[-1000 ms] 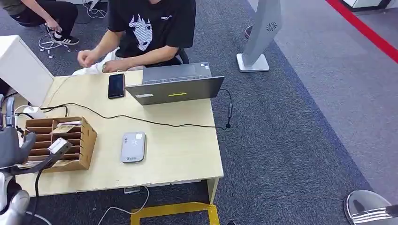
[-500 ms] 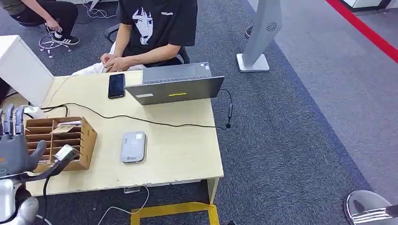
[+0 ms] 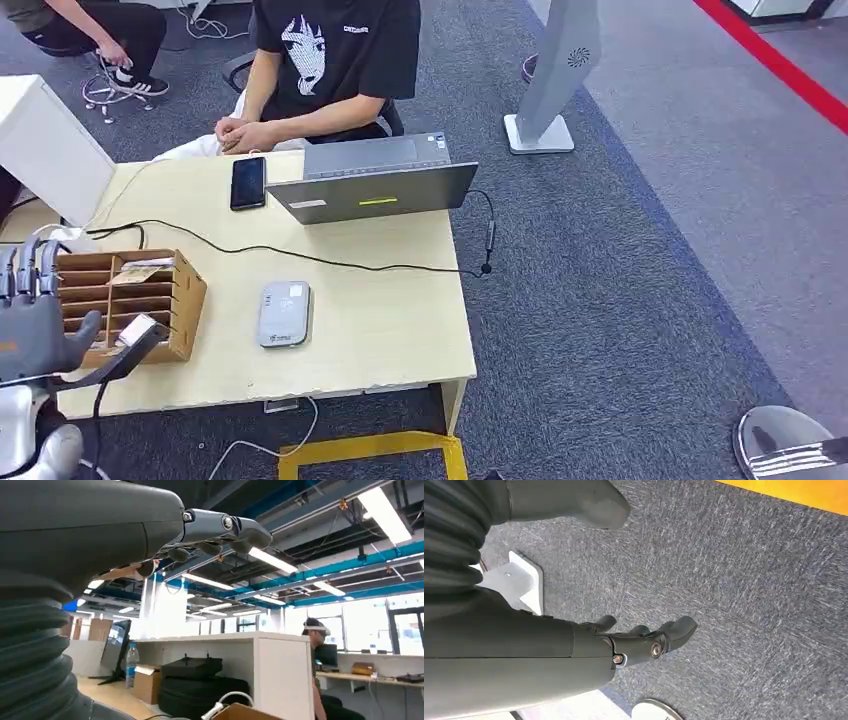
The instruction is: Pass the card to the sensor for recognition and then transmit it.
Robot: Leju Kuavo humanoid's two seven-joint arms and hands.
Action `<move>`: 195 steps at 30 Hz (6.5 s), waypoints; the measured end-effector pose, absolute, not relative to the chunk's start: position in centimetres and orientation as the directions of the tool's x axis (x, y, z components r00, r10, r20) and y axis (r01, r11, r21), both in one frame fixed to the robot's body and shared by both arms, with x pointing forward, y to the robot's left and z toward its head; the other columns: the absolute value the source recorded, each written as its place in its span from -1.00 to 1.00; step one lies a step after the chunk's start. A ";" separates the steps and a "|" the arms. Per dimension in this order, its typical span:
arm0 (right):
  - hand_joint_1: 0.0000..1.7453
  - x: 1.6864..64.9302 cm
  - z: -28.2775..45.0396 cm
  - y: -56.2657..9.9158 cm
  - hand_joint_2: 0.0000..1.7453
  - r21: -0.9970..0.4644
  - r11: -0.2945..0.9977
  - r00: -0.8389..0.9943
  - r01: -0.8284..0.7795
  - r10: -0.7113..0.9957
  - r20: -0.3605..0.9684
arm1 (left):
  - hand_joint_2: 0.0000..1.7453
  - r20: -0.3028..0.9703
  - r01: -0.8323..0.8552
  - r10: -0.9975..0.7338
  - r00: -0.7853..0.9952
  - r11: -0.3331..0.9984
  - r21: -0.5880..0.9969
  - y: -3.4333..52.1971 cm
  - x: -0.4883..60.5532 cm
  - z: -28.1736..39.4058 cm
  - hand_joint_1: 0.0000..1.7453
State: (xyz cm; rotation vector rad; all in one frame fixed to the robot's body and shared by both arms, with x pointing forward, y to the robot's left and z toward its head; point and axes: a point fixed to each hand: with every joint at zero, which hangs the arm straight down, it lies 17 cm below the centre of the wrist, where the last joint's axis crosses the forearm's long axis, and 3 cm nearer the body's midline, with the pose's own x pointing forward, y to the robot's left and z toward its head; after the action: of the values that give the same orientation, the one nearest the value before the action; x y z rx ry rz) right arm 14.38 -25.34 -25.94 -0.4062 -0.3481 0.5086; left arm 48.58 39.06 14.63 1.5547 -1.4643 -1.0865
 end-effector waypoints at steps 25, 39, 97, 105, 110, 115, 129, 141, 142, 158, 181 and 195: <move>-1.00 14.3 -26.0 -26.9 1.00 -0.472 0.794 0.823 -0.383 0.525 0.215 | 1.00 -0.088 -0.380 -0.996 -0.004 -0.080 0.922 40.1 51.0 14.2 -1.00; -1.00 14.3 -26.0 -27.0 1.00 -0.488 0.774 0.807 -0.404 0.552 0.208 | 1.00 -0.038 -0.383 -0.999 -0.037 -0.021 0.924 37.1 51.3 13.7 -1.00; -1.00 14.7 -25.8 -27.7 1.00 -0.501 0.767 0.801 -0.401 0.559 0.214 | 1.00 -0.218 -0.432 -0.976 -0.029 -0.185 0.883 37.7 51.5 16.2 -1.00; -1.00 14.5 -25.9 -27.8 1.00 -0.502 0.769 0.810 -0.395 0.550 0.204 | 1.00 -0.194 -0.436 -0.978 -0.072 -0.145 0.888 36.3 50.9 15.7 -1.00; -1.00 14.3 -25.9 -27.9 1.00 -0.504 0.764 0.810 -0.403 0.554 0.193 | 1.00 -0.130 -0.468 -0.983 -0.126 -0.057 0.882 32.5 49.5 16.0 -1.00; -1.00 14.3 -25.9 -27.9 1.00 -0.503 0.764 0.810 -0.403 0.554 0.193 | 1.00 -0.064 -0.524 -0.981 -0.185 0.043 0.851 28.9 48.7 18.8 -1.00; -1.00 11.0 -26.6 -28.5 1.00 -0.476 0.823 0.881 -0.311 0.438 0.182 | 1.00 0.222 -0.171 -0.952 -0.210 0.259 0.951 23.0 43.0 15.2 -1.00; -1.00 10.1 -26.7 -28.4 1.00 -0.470 0.832 0.898 -0.296 0.410 0.161 | 1.00 0.135 0.026 -0.991 -0.019 0.134 0.991 28.7 35.0 7.9 -1.00; -1.00 10.1 -26.7 -28.4 1.00 -0.470 0.832 0.898 -0.296 0.410 0.161 | 1.00 0.112 0.026 -0.994 -0.004 0.112 0.993 29.5 34.9 7.9 -1.00; -1.00 10.9 -26.5 -27.0 1.00 -0.458 0.837 0.890 -0.300 0.418 0.181 | 1.00 -0.086 -0.100 -0.995 0.047 -0.090 0.991 36.7 37.1 11.3 -1.00; -1.00 13.1 -26.1 -26.1 1.00 -0.462 0.829 0.874 -0.314 0.442 0.200 | 1.00 0.126 -0.207 -0.992 -0.024 0.128 0.970 34.0 41.4 6.2 -1.00; -1.00 13.5 -26.0 -26.3 1.00 -0.466 0.831 0.876 -0.303 0.436 0.208 | 1.00 0.143 -0.183 -0.990 0.009 0.139 0.973 33.9 41.9 5.0 -1.00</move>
State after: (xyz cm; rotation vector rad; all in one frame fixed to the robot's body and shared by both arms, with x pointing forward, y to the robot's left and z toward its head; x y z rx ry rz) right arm 13.54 -26.28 -25.95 -0.4377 -0.3150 0.3988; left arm 41.93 33.91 4.98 1.2430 -1.3887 -0.9950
